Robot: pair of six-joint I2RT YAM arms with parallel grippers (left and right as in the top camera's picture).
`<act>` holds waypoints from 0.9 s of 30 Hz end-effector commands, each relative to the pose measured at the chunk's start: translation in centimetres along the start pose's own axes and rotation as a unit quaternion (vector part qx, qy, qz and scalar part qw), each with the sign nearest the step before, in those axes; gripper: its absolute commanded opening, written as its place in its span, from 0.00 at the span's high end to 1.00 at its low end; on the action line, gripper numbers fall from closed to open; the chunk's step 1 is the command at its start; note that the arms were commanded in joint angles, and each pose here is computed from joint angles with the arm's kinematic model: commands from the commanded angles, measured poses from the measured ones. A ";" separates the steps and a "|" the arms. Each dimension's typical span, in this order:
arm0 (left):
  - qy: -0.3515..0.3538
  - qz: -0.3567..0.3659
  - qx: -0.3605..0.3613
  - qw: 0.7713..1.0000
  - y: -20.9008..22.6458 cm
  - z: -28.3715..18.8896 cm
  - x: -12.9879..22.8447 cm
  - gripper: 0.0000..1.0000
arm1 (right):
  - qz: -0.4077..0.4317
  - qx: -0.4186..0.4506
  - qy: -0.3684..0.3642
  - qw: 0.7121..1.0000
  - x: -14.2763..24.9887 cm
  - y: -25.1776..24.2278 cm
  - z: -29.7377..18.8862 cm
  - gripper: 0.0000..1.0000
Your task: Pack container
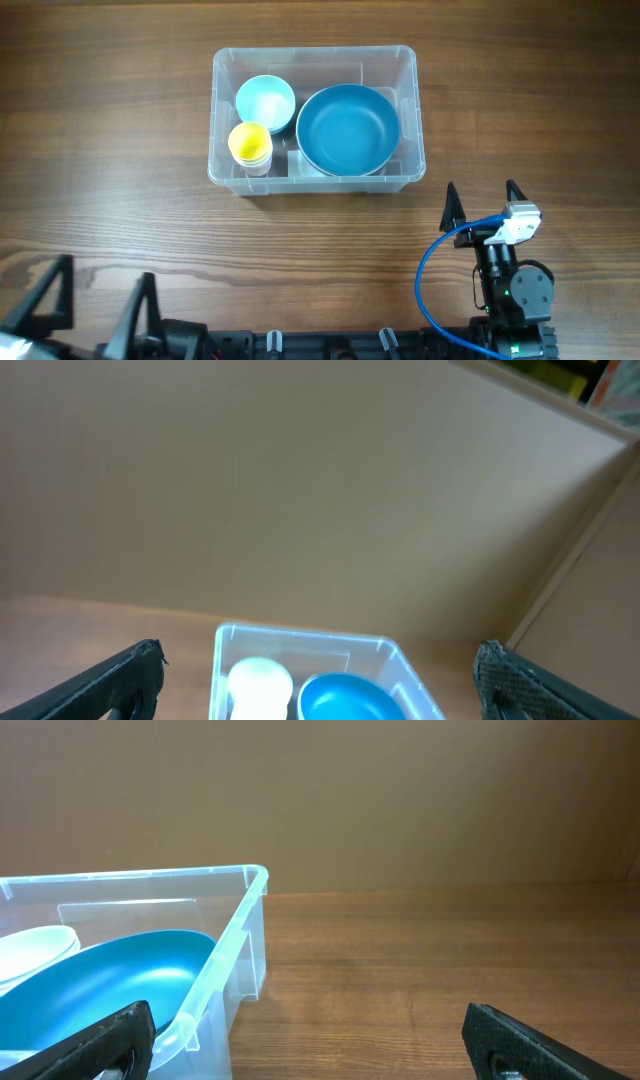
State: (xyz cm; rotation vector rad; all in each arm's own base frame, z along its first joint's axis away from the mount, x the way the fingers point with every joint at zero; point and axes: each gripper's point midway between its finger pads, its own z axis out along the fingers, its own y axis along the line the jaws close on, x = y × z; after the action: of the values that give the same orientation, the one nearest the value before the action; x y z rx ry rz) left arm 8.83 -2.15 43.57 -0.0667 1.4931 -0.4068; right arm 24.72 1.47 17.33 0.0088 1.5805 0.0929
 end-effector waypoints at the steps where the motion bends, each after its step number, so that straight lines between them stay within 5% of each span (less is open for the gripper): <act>1: 0.030 -0.007 -0.013 0.999 1.5 0.7 4.6 0.00 | -0.006 -0.008 -0.008 1.000 -0.3 0.3 -0.1 0.00; 15: 0.048 -0.008 -0.055 0.997 6.5 8.2 15.2 0.00 | -0.006 -0.008 -0.008 1.000 -0.3 0.3 -0.1 0.00; 27: 0.003 -0.001 -0.038 0.999 8.5 12.3 20.1 0.00 | -0.006 -0.008 -0.008 1.000 -0.3 0.3 -0.1 0.00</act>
State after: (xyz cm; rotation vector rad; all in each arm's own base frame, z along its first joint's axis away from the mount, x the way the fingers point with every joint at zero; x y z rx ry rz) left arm 22.77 -2.72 24.50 -0.1325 1.5110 -0.3474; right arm 24.72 1.47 17.34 0.0088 1.5801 0.0929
